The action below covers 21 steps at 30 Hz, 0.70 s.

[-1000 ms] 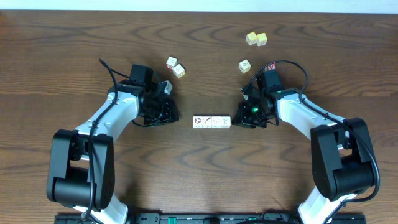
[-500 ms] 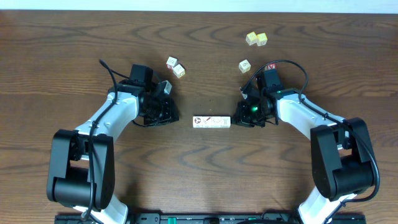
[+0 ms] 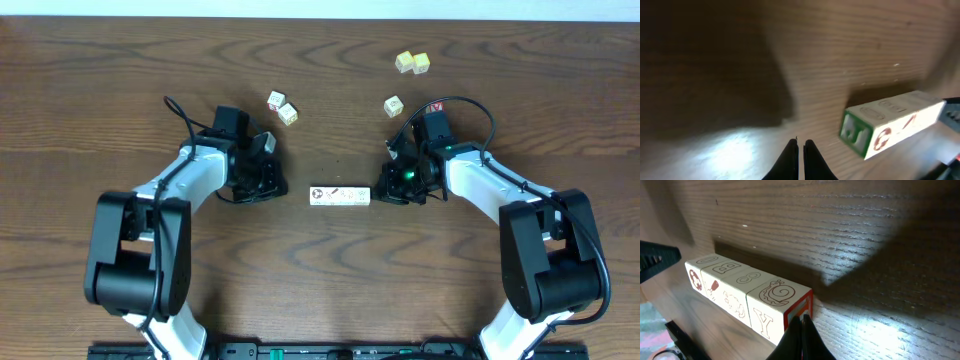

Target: Lift 4 blocks

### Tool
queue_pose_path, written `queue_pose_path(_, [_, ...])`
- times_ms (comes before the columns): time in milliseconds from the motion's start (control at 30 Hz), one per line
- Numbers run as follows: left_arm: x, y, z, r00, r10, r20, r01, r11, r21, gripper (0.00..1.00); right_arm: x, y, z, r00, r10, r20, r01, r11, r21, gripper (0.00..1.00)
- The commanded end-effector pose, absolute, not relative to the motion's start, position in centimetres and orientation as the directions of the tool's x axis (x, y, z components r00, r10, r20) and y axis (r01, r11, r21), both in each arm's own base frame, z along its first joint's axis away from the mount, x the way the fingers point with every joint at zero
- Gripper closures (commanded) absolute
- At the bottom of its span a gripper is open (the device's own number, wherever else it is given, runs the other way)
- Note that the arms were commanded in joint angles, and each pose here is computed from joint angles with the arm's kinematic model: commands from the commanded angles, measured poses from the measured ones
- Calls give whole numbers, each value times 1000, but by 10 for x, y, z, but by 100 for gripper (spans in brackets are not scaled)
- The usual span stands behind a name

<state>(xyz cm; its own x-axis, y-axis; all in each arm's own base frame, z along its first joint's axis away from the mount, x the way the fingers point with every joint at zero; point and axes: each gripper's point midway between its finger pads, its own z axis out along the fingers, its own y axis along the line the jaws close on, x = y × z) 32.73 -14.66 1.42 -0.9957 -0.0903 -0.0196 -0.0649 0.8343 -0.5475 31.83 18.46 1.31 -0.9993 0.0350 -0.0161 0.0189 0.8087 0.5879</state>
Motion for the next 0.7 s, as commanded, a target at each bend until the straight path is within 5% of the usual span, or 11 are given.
queue_pose_path(0, [320,-160,12,-997,-70,24,-70,782,-620,93,311,191,9,-1000,26,16,31,801,598,99])
queue_pose_path(667, [307,-184,4,-999,6,37,-19,784,-620,93,310,193,9,-1000,21,16,27,801,597,99])
